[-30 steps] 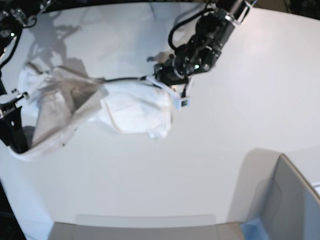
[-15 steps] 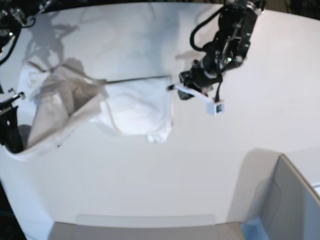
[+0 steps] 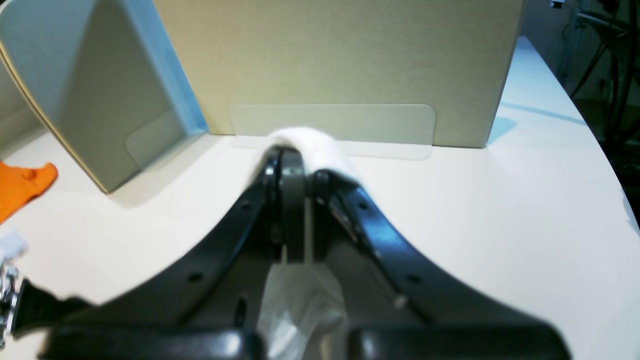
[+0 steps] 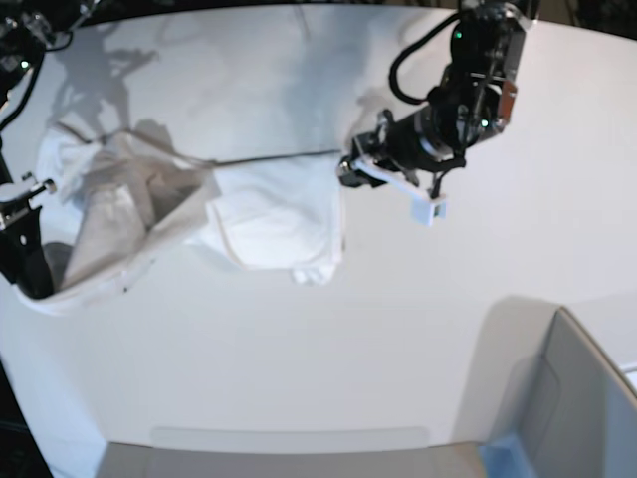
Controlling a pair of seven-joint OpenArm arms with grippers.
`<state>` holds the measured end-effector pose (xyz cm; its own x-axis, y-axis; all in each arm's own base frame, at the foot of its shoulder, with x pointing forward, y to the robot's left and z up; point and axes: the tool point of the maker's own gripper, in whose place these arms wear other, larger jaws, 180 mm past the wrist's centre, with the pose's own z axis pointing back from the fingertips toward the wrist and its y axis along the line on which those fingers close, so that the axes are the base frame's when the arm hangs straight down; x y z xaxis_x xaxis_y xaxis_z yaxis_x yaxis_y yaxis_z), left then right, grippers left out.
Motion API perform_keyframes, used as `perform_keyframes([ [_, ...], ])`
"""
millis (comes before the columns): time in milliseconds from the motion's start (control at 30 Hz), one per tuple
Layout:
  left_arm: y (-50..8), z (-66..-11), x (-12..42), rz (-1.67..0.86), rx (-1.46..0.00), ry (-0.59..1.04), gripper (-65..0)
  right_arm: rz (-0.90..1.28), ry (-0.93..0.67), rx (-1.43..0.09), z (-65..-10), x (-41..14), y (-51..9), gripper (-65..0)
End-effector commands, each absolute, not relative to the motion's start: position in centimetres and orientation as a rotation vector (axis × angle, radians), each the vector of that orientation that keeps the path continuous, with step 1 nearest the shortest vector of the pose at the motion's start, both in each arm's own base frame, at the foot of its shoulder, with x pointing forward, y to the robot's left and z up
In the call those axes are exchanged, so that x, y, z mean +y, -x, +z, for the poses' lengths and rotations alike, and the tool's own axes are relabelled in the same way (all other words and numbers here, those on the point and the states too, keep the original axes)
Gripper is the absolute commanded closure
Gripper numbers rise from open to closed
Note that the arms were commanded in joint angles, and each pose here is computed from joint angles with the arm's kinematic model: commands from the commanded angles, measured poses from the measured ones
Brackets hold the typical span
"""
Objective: Layout the t-shirt on the table in an organized manner, then fold the t-shirt properly
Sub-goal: 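Grasp the bunched shirt fabric with the left gripper and drag it outward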
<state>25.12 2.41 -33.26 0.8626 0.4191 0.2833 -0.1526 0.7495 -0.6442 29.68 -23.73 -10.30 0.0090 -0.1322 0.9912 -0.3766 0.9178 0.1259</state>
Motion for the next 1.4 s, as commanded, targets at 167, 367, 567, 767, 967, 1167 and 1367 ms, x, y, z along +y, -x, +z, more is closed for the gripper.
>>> perform_keyframes([
  [167, -26.7, -31.8, 1.5, 0.322, -0.400, 0.651, -27.5, 0.225, -0.414, -1.600, -9.2, -23.5, -29.3, 0.0],
  [367, -26.9, -32.3, 1.4, 0.322, -0.401, 0.639, -29.0, 0.220, -0.413, -1.590, -9.5, -23.6, -29.2, 0.0],
  [567, -26.1, -35.3, 1.1, 0.321, -0.332, 0.590, -30.0, 0.213, -0.409, -1.579, -9.9, -23.7, -29.0, 0.0],
  [767, -26.0, -39.7, 1.0, 0.305, -0.289, 0.487, -30.0, 0.212, -0.411, -1.569, -10.2, -23.7, -28.9, 0.0],
  [967, -26.9, -40.7, 1.7, 0.319, -0.342, 0.446, -30.0, 0.211, -0.409, -1.570, -10.2, -23.7, -28.9, 0.0],
  [1167, -26.0, -40.8, 0.4, 0.279, -0.323, 0.453, -16.2, 0.211, -0.409, -1.570, -10.2, -23.7, -28.9, 0.0],
  [1367, -26.5, -41.2, 1.3, 0.312, -0.334, 0.438, -3.9, 0.210, -0.408, -1.574, -10.1, -23.8, -28.9, 0.0],
])
